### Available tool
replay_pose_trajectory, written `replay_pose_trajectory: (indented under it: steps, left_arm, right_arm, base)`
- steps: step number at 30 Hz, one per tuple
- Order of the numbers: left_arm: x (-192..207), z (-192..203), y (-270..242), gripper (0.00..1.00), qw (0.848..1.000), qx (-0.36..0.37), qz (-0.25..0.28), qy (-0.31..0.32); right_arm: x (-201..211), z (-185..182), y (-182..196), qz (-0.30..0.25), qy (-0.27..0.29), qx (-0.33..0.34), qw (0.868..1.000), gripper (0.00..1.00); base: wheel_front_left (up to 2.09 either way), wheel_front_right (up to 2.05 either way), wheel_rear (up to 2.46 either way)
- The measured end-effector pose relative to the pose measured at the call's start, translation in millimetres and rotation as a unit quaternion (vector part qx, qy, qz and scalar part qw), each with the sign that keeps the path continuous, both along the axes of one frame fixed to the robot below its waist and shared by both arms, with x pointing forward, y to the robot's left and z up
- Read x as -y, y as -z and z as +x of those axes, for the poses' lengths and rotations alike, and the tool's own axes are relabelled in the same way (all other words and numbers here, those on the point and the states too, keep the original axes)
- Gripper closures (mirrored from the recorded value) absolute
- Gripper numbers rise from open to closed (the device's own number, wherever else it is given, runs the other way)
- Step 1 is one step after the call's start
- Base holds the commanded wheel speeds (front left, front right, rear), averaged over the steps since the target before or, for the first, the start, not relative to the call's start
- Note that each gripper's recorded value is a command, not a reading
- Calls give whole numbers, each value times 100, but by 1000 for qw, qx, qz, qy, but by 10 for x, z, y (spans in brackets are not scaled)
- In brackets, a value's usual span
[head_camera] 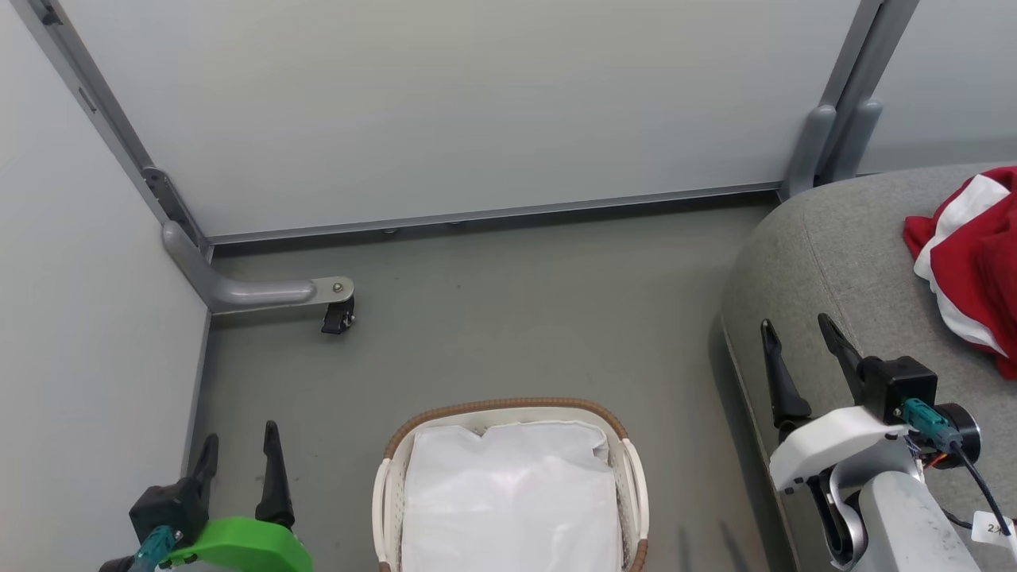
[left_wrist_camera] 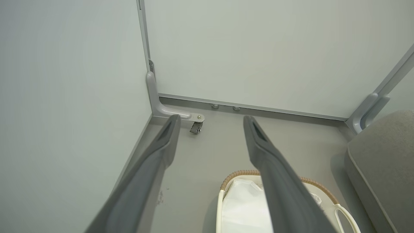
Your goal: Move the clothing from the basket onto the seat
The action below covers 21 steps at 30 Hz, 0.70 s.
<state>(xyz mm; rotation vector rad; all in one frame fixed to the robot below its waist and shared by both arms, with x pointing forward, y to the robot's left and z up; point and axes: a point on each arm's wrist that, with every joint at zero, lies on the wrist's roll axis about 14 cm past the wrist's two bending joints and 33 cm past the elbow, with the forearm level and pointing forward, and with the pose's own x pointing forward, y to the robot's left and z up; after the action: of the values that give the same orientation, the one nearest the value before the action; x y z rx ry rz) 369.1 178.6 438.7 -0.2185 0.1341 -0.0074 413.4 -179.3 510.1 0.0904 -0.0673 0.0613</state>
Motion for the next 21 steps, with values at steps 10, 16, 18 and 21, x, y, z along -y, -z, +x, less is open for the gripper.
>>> replay_pose_trajectory:
  steps: [10,16,18,21]
  left_arm:
    - [-37,-131,126,100,1000,-19,-19,-8]
    - [-64,-168,213,100,998,-41,-53,-23]
    - [-78,-164,208,100,996,-42,-69,-29]
    - [-97,-152,182,100,994,-39,-94,-39]
  right_arm:
    - [-9,-125,197,9,2,-28,1000,100]
    - [40,-182,351,49,16,-60,997,100]
    - [54,-180,349,68,20,-62,996,100]
    - [70,-173,321,97,25,-59,993,100]
  base:
    - [0,0,0]
    - [0,0,0]
    - [0,0,0]
    - [0,0,0]
